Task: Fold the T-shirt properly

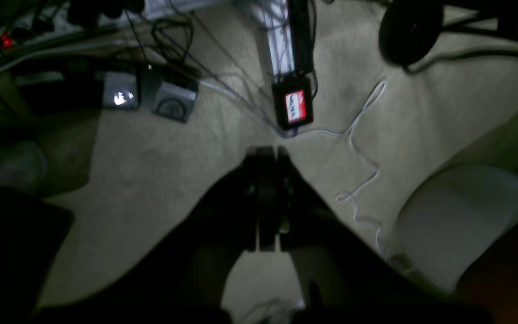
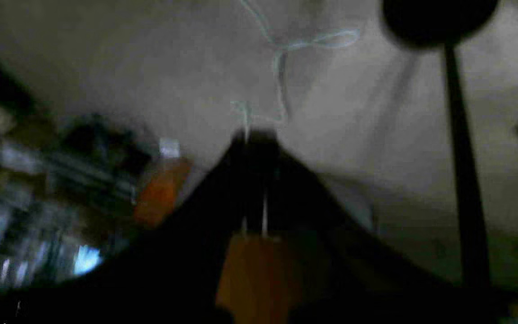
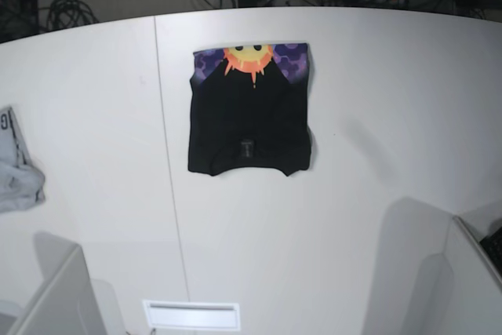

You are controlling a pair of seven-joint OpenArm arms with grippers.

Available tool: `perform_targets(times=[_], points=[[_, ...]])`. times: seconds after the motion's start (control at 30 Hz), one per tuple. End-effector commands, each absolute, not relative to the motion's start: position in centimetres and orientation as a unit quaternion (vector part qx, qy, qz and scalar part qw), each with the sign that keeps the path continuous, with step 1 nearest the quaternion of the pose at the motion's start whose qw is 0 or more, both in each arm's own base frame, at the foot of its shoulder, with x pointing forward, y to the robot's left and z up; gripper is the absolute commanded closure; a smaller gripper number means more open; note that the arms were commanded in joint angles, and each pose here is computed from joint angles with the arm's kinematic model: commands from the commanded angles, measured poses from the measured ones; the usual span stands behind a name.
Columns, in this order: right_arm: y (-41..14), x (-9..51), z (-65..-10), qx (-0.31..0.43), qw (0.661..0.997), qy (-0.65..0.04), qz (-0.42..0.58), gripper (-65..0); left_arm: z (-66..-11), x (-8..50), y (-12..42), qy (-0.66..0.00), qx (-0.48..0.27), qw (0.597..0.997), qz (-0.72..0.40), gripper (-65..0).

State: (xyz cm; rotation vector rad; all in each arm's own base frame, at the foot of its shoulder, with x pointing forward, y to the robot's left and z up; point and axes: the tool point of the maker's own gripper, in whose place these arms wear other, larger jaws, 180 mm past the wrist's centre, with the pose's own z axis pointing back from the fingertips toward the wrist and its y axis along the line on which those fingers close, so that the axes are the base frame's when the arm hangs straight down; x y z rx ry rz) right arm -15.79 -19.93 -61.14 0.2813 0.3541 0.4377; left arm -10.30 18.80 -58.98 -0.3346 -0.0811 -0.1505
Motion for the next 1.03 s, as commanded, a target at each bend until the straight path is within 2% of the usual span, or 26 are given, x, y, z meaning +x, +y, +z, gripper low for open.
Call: perform_targets(times=[0.0,0.1,0.23,0.3,0.43,0.53,0.63,1.0], points=[[-19.6,-16.8,-61.1,0.146,0.949,0.185,0.209,0.0,-59.1,-11.1,18.2,-0.028,-0.181,0.98,-0.08,0.0],[-16.9,-15.7,-62.0,0.167,0.954,0.16,0.191,0.0,-60.5,-10.6,16.6,-0.019,-0.212,0.973,-0.093,0.0],[-13.7,-13.9,-62.7,0.187,0.958,0.133,0.175,0.0,-62.0,-10.6,15.8,0.032,-0.237,0.964,-0.117,0.0],[-13.3,-13.4,-63.3,0.17,0.966,0.13,0.145,0.0,-62.6,-10.2,16.0,0.042,-0.228,0.964,-0.128,0.0],[-13.6,-11.6,-64.8,0.094,0.984,0.1,0.114,0.0,-64.1,-7.6,18.7,0.006,-0.142,0.974,-0.178,0.0],[-15.6,-10.0,-65.3,0.028,0.992,0.062,0.107,0.0,-64.5,-5.6,19.2,-0.019,-0.108,0.974,-0.197,0.0],[-16.7,-8.9,-65.4,-0.008,0.994,0.032,0.105,0.0,-64.8,-4.0,18.9,-0.037,-0.096,0.975,-0.199,0.0],[-16.6,-8.0,-65.5,-0.01,0.994,0.013,0.104,0.0,-64.6,0.1,17.8,-0.094,-0.097,0.967,-0.215,0.0]])
